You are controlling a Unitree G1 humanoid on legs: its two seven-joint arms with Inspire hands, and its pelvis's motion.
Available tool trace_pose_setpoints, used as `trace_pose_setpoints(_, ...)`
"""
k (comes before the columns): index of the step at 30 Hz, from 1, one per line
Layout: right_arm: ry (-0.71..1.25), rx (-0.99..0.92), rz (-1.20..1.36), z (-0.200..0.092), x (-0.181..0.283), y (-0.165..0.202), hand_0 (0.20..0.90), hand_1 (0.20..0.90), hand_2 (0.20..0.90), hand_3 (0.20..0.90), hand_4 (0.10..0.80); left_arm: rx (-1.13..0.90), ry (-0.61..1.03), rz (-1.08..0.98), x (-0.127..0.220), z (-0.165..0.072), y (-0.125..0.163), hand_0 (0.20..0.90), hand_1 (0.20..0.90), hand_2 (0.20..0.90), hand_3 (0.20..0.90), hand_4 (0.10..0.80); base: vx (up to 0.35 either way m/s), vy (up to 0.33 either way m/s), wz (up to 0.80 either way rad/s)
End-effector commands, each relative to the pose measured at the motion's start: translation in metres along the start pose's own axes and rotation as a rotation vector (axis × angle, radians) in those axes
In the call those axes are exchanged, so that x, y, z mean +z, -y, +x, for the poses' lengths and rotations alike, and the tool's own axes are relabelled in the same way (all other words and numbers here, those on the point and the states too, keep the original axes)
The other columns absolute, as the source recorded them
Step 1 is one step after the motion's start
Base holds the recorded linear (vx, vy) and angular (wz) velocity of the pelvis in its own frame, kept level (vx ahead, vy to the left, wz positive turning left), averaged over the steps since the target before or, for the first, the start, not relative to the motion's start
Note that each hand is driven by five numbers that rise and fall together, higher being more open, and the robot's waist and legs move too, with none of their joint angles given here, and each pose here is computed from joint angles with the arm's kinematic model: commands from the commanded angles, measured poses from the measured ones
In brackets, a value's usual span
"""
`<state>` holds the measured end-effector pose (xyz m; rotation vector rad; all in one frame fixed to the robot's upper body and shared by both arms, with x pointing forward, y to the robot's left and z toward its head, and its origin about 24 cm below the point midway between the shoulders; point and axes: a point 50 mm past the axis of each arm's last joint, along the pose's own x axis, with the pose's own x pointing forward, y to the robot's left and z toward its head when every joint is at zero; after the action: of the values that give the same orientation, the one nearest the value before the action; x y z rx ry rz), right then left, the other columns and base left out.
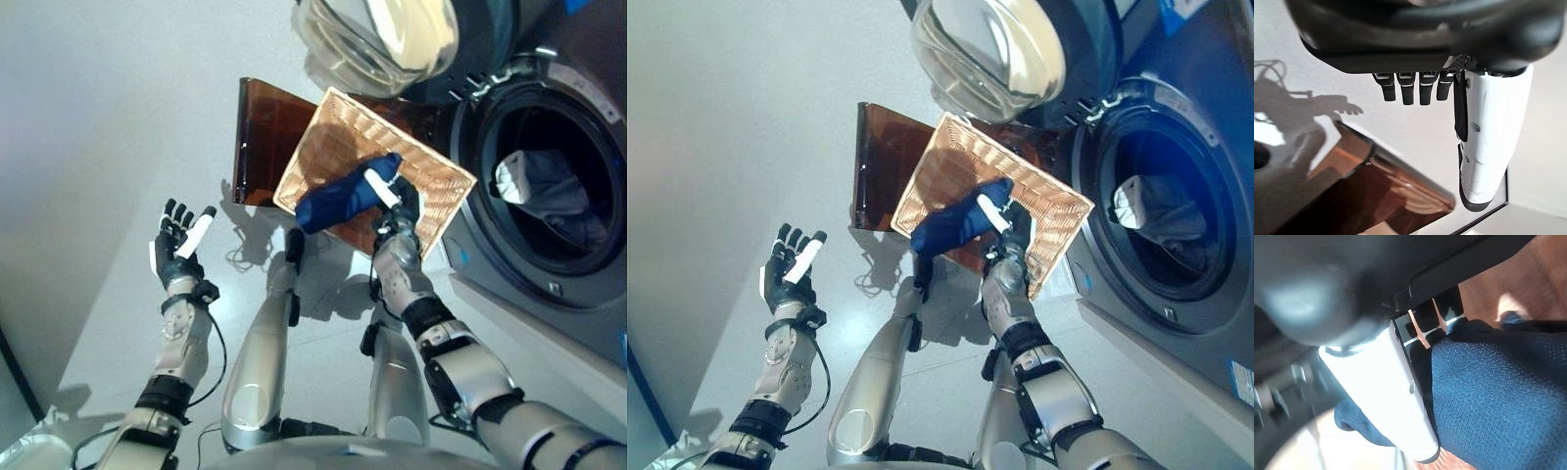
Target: Pick up the clothes and place them into the washing machine
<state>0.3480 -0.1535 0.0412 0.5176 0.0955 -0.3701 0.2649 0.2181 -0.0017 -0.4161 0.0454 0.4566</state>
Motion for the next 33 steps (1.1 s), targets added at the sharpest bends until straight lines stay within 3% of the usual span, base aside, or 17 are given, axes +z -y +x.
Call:
trace_pose_setpoints(1,0.125,0.059,0.245,-0.006,0.02,0.004,0.2,0.2,0.2,0.2,0.3,0.084,0.015,-0.03,-0.003,-0.006,-0.023,0.9,0.9,0.9,0.9,0.8,0.043,-0.012,-0.08)
trace_pose_setpoints(12,0.117,-0.08,0.588,-0.007,0.008,0.039,0.2,0.2,0.2,0.2,0.3,0.073,-0.053,-0.055,-0.021,-0.013,-0.026,0.9,0.9,0.9,0.9,0.8,0.032,-0.01,-0.07)
trace_pose_setpoints(17,0.182,-0.189,0.878,-0.003,0.011,0.058,0.2,0.2,0.2,0.2,0.3,0.053,-0.098,-0.072,-0.031,-0.02,-0.027,0.9,0.9,0.9,0.9,0.8,0.005,-0.002,-0.02)
trace_pose_setpoints(33,0.433,-0.44,1.197,0.013,0.054,0.104,0.2,0.2,0.2,0.2,0.3,0.003,-0.136,-0.068,-0.039,-0.03,-0.031,0.9,0.9,0.9,0.9,0.8,-0.005,0.008,-0.04)
